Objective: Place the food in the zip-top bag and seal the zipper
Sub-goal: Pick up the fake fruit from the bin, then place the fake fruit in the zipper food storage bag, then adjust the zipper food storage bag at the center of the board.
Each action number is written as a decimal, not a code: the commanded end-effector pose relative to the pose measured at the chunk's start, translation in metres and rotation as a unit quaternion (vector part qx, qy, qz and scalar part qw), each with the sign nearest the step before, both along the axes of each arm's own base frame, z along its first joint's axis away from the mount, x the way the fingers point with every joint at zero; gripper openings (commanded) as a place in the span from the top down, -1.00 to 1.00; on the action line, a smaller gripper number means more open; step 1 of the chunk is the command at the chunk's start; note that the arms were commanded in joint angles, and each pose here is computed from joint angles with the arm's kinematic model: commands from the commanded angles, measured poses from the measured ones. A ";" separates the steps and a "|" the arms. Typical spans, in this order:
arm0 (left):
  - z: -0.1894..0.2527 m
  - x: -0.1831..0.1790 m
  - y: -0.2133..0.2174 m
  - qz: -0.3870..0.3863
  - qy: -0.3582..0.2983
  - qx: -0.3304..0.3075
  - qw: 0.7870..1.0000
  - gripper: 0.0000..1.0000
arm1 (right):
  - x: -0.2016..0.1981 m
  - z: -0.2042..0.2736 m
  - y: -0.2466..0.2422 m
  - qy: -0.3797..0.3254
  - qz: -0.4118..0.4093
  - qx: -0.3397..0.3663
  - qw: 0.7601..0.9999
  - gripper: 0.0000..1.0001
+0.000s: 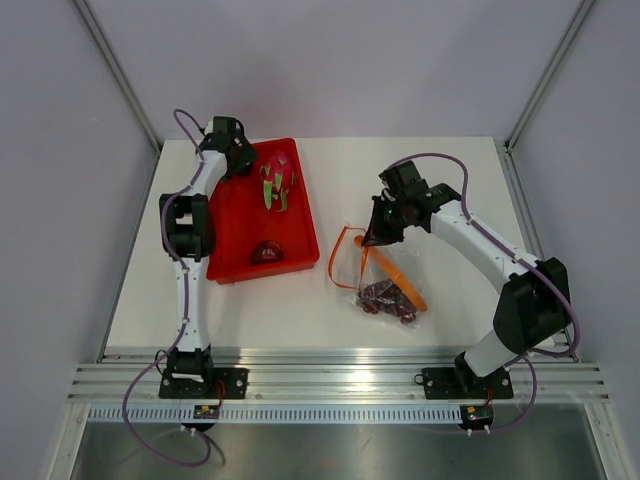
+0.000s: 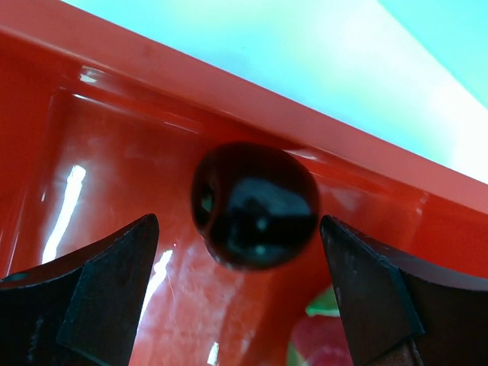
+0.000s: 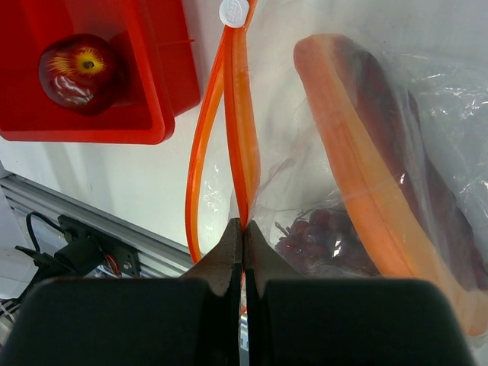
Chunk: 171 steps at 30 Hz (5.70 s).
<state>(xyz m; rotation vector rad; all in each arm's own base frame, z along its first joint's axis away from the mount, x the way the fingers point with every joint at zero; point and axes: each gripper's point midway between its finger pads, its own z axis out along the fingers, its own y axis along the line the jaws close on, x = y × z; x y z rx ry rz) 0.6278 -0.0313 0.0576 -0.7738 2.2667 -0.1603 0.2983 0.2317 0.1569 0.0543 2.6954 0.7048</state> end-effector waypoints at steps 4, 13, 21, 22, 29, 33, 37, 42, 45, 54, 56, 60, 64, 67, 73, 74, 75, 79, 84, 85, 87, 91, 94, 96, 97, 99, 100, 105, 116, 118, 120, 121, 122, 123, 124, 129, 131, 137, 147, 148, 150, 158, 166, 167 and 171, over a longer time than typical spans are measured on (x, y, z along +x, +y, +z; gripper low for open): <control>0.010 0.029 0.000 -0.005 -0.051 -0.012 0.999 -0.68 | 0.013 0.015 0.008 -0.023 0.007 0.014 1.000 0.99; 0.031 0.017 -0.001 -0.017 -0.059 -0.008 0.998 -0.13 | 0.010 0.017 0.008 -0.022 0.003 0.017 1.000 0.99; 0.135 -0.042 -0.019 -0.055 -0.111 0.036 0.992 -0.11 | 0.004 0.020 0.009 -0.037 0.007 0.011 0.999 1.00; 0.126 -0.058 -0.022 -0.064 -0.095 0.047 0.992 -0.11 | 0.003 0.022 0.009 -0.040 0.009 0.011 0.999 0.99; 0.188 -0.167 -0.110 -0.233 -0.123 -0.023 0.964 -0.01 | 0.001 0.034 0.003 -0.071 0.007 0.014 0.997 0.99; 0.201 -0.235 -0.165 -0.350 -0.115 -0.080 0.926 0.04 | -0.006 0.045 0.001 -0.089 0.009 0.029 0.996 0.99; 0.210 -0.304 -0.223 -0.457 -0.105 -0.156 0.869 0.07 | -0.016 0.048 -0.004 -0.096 0.012 0.032 0.995 1.00; 0.194 -0.351 -0.265 -0.512 -0.082 -0.239 0.821 0.07 | -0.028 0.051 -0.009 -0.101 0.013 0.038 0.994 0.99; 0.180 -0.375 -0.283 -0.541 -0.056 -0.251 0.801 0.07 | -0.033 0.057 -0.011 -0.108 0.011 0.044 0.993 0.99; 0.143 -0.391 -0.321 -0.542 0.003 -0.225 0.809 0.04 | -0.043 0.077 -0.015 -0.126 0.007 0.063 0.990 0.98; 0.136 -0.389 -0.325 -0.538 0.010 -0.227 0.812 0.04 | -0.046 0.077 -0.016 -0.124 0.007 0.065 0.990 0.98; 0.129 -0.390 -0.333 -0.539 0.016 -0.226 0.811 -0.10 | -0.050 0.081 -0.019 -0.130 0.004 0.069 0.989 0.97; 0.132 -0.400 -0.342 -0.557 0.023 -0.228 0.798 -0.86 | -0.052 0.082 -0.019 -0.130 0.004 0.070 0.989 0.96; 0.145 -0.405 -0.345 -0.572 0.013 -0.222 0.790 -0.98 | -0.051 0.083 -0.018 -0.131 0.004 0.073 0.989 0.97; 0.175 -0.415 -0.338 -0.584 -0.014 -0.217 0.782 -0.82 | -0.051 0.084 -0.018 -0.133 0.005 0.073 0.988 0.97; 0.180 -0.417 -0.335 -0.586 -0.021 -0.215 0.781 -0.67 | -0.052 0.082 -0.018 -0.131 0.005 0.072 0.989 0.97; 0.183 -0.418 -0.332 -0.586 -0.025 -0.212 0.782 -0.52 | -0.052 0.083 -0.019 -0.132 0.005 0.073 0.989 0.97; 0.192 -0.422 -0.313 -0.573 -0.045 -0.185 0.797 0.27 | -0.053 0.083 -0.019 -0.131 0.005 0.073 0.989 0.97; 0.158 -0.415 -0.284 -0.513 -0.016 -0.143 0.847 0.57 | -0.056 0.086 -0.021 -0.134 0.006 0.073 0.988 0.97; 0.150 -0.406 -0.275 -0.480 -0.016 -0.130 0.867 0.14 | -0.057 0.086 -0.021 -0.134 0.007 0.073 0.988 0.97; 0.138 -0.406 -0.271 -0.451 -0.010 -0.145 0.881 -0.41 | -0.060 0.086 -0.023 -0.134 0.008 0.072 0.988 0.97; 0.123 -0.401 -0.274 -0.424 -0.012 -0.161 0.891 -0.80 | -0.067 0.084 -0.027 -0.132 0.009 0.071 0.989 0.96; 0.105 -0.392 -0.269 -0.410 -0.002 -0.134 0.902 -0.62 | -0.074 0.080 -0.030 -0.130 0.014 0.068 0.989 0.96; 0.094 -0.394 -0.272 -0.421 0.014 -0.127 0.898 -0.40 | -0.078 0.079 -0.032 -0.128 0.015 0.067 0.989 0.96; 0.092 -0.395 -0.274 -0.425 0.018 -0.128 0.896 -0.35 | -0.079 0.078 -0.033 -0.128 0.015 0.068 0.989 0.96; 0.088 -0.398 -0.281 -0.431 0.022 -0.133 0.892 -0.25 | -0.082 0.079 -0.034 -0.129 0.014 0.069 0.989 0.96; 0.086 -0.403 -0.288 -0.442 0.028 -0.140 0.886 -0.22 | -0.083 0.080 -0.034 -0.130 0.014 0.071 0.989 0.95; 0.079 -0.406 -0.310 -0.461 0.039 -0.139 0.875 -0.07 | -0.091 0.073 -0.030 -0.113 0.035 0.078 0.990 0.96; 0.148 -0.396 -0.350 -0.511 -0.020 -0.195 0.837 1.00 | -0.073 0.077 -0.045 -0.127 0.038 0.006 0.991 0.97; 0.179 -0.382 -0.363 -0.515 -0.051 -0.204 0.831 1.00 | -0.062 0.089 -0.052 -0.147 0.033 -0.022 0.988 0.97; 0.201 -0.374 -0.372 -0.521 -0.065 -0.213 0.824 1.00 | -0.049 0.114 -0.060 -0.178 0.026 -0.052 0.982 0.97; 0.226 -0.365 -0.382 -0.526 -0.091 -0.218 0.817 1.00 | -0.045 0.123 -0.061 -0.188 0.025 -0.055 0.980 0.98; 0.235 -0.361 -0.385 -0.531 -0.100 -0.214 0.814 1.00 | -0.042 0.139 -0.060 -0.203 0.029 -0.054 0.977 0.98; 0.242 -0.357 -0.389 -0.535 -0.105 -0.215 0.810 1.00 | -0.042 0.145 -0.060 -0.208 0.030 -0.050 0.976 0.98; 0.241 -0.352 -0.396 -0.541 -0.101 -0.215 0.807 1.00 | -0.043 0.150 -0.059 -0.211 0.030 -0.045 0.976 0.98; 0.260 -0.346 -0.416 -0.601 -0.096 -0.227 0.760 1.00 | -0.052 0.142 -0.040 -0.195 0.032 0.018 0.980 0.99; 0.243 -0.344 -0.419 -0.619 -0.072 -0.228 0.748 1.00 | -0.056 0.137 -0.030 -0.187 0.026 0.056 0.980 1.00; 0.226 -0.319 -0.401 -0.634 -0.045 -0.247 0.731 0.12 | -0.050 0.125 -0.020 -0.178 -0.056 0.141 0.972 1.00; 0.262 -0.279 -0.304 -0.573 -0.095 -0.134 0.803 -0.26 | -0.037 0.094 -0.013 -0.130 -0.146 0.194 0.961 1.00; 0.266 -0.283 -0.296 -0.572 -0.103 -0.121 0.805 -0.23 | -0.036 0.097 -0.015 -0.134 -0.151 0.195 0.960 1.00; 0.264 -0.306 -0.282 -0.585 -0.109 -0.100 0.797 -0.11 | -0.038 0.104 -0.016 -0.142 -0.156 0.204 0.956 1.00; 0.206 -0.400 -0.293 -0.651 -0.096 -0.023 0.752 -0.75 | -0.040 0.115 -0.025 -0.149 -0.179 0.204 0.951 1.00; 0.206 -0.408 -0.313 -0.610 -0.130 -0.060 0.780 -0.71 | -0.039 0.115 -0.027 -0.147 -0.190 0.204 0.949 1.00; 0.207 -0.409 -0.315 -0.603 -0.134 -0.065 0.783 -0.62 | -0.039 0.115 -0.027 -0.147 -0.188 0.204 0.949 1.00; 0.214 -0.390 -0.302 -0.520 -0.164 -0.076 0.835 -0.50 | -0.040 0.118 -0.018 -0.145 -0.162 0.213 0.953 1.00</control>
